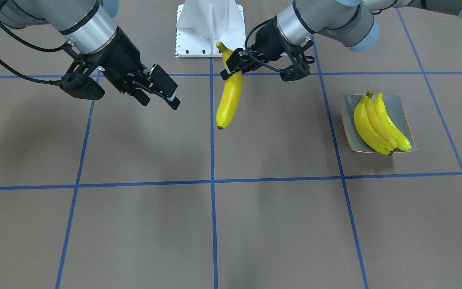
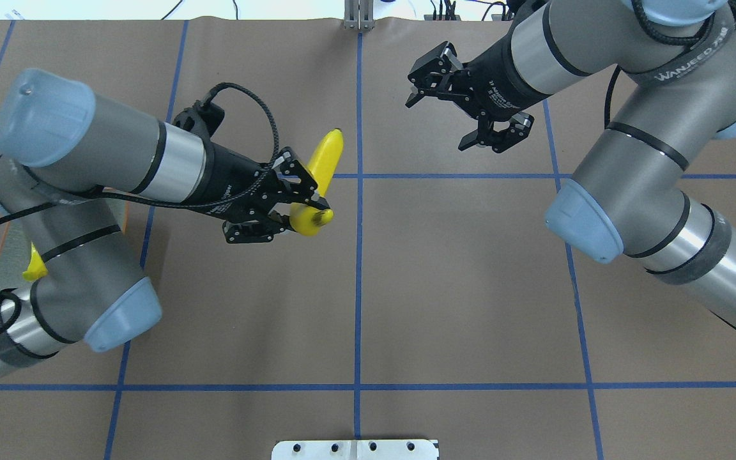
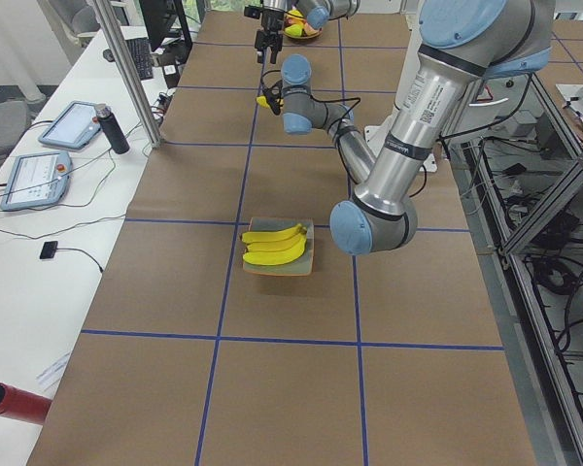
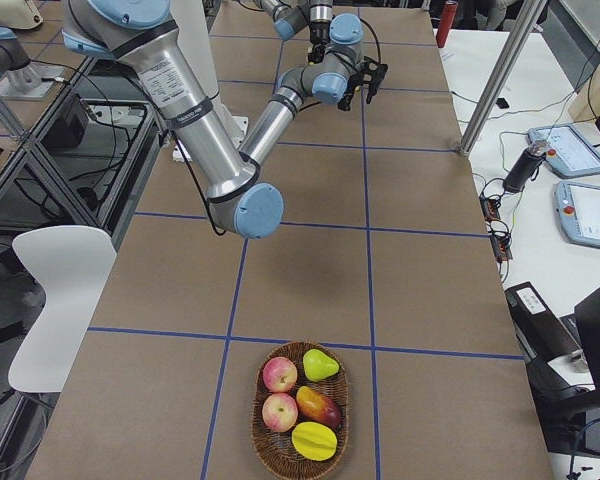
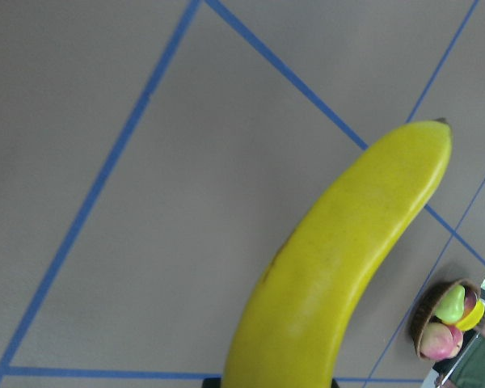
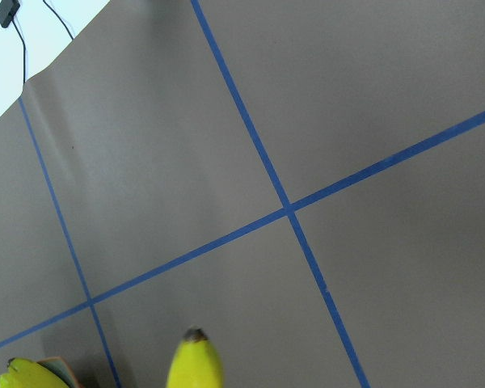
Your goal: Transfer all bananas from basket to plate
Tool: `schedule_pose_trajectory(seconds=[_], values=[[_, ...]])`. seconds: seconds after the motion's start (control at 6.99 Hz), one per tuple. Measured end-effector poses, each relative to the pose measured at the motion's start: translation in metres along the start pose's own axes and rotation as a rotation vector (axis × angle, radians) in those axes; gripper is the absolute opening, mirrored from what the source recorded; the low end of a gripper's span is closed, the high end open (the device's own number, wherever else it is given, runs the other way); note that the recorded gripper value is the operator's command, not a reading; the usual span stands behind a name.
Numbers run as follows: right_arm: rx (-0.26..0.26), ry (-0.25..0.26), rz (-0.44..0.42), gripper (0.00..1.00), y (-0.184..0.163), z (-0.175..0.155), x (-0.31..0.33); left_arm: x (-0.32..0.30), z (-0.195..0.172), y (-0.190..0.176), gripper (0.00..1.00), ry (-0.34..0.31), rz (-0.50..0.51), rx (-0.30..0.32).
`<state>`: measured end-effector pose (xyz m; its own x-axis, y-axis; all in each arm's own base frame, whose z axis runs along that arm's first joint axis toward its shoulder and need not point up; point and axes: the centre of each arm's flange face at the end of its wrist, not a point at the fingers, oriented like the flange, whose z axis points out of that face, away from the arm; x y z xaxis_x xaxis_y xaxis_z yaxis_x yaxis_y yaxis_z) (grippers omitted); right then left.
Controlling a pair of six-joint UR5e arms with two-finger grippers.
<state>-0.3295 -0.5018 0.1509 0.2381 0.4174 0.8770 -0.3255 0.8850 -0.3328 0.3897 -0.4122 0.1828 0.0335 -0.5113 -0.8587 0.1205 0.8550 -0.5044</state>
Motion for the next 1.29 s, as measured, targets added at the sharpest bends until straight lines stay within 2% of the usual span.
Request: schedule_pose_trajectory(seconds=[0.43,0.86,1.0,1.29], values=[[0.072,0.033,0.009,1.0,-0.037,-0.01,0.033,-0.081,-0.067,-0.056,0.0,-0.038,-0.086,0.166],[0.091,0.068,-0.024,1.0,-0.053,-0.008,0.056,-0.151,-0.138,-0.119,0.0,-0.087,-0.2,0.328],[0.092,0.076,-0.024,1.0,-0.055,-0.006,0.06,-0.165,-0.147,-0.13,0.0,-0.099,-0.222,0.354],[0.093,0.082,-0.021,1.0,-0.058,-0.005,0.064,-0.183,-0.14,-0.15,0.0,-0.131,-0.251,0.378]])
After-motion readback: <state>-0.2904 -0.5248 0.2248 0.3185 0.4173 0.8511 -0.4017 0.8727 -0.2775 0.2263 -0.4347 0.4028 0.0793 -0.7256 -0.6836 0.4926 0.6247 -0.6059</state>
